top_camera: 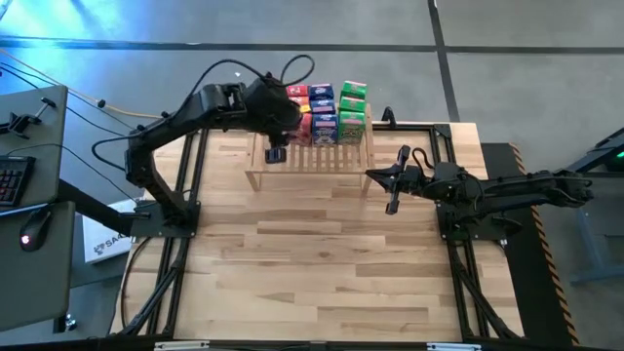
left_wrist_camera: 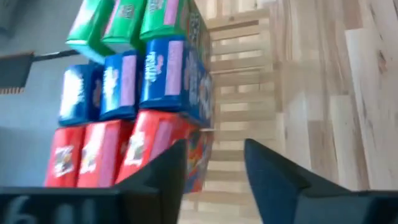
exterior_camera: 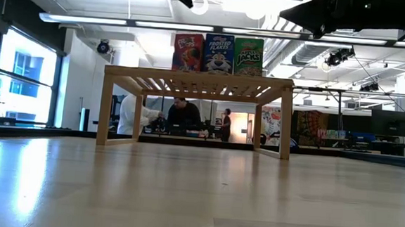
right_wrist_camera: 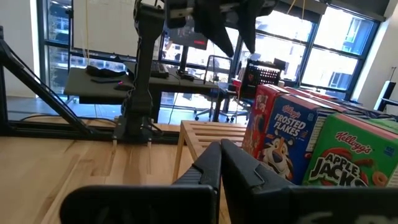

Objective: Stack cereal on shelf
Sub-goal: Put the red cereal box aligned with the other red cereal boxes on the shelf

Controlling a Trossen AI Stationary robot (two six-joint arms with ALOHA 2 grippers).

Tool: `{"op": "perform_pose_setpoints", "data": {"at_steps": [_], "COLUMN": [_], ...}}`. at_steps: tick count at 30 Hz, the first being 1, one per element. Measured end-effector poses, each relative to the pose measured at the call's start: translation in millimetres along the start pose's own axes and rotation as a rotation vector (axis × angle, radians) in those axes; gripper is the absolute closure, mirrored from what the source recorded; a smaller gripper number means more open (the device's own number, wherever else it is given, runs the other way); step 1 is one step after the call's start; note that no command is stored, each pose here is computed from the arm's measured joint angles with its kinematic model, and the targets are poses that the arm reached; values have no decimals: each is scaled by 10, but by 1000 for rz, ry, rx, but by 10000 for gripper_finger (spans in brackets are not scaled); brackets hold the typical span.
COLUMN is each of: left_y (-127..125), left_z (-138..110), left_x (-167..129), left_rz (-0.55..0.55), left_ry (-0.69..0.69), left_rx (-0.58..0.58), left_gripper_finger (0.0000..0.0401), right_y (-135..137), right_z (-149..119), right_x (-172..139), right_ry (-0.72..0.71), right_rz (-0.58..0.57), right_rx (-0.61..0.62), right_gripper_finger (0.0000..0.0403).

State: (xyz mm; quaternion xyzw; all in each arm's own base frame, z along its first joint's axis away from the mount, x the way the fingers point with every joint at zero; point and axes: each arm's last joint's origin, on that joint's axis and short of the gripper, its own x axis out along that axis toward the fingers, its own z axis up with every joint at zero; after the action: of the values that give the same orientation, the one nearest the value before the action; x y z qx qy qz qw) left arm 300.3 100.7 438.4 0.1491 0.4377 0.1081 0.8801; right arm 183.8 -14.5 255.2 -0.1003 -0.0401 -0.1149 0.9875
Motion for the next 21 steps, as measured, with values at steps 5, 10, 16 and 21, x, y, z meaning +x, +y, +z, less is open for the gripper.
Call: {"op": "perform_pose_setpoints", "data": {"at_steps": [5,10,16,21], "left_y": [-118,-176,-75,-27], "left_z": [5,-81,-133,-183], "left_x": [344,696,786,859], "left_rz": [-10,13,92,145], "left_ry": [-31,-43,-51,-34], "left_rx": [-5,-13,-64,-115], "left_gripper_finger": [329,393,389,398], "right_y": [1,2,2,2], "right_z": [-1,-6,-7,-7], "right_x": [0,0,0,0], "right_ry": [1,7,7,7], "right_rz": [0,2,2,1], "right_rx": [-1,-2,-2,-2], "right_gripper_finger": [403,403,403,403]}}
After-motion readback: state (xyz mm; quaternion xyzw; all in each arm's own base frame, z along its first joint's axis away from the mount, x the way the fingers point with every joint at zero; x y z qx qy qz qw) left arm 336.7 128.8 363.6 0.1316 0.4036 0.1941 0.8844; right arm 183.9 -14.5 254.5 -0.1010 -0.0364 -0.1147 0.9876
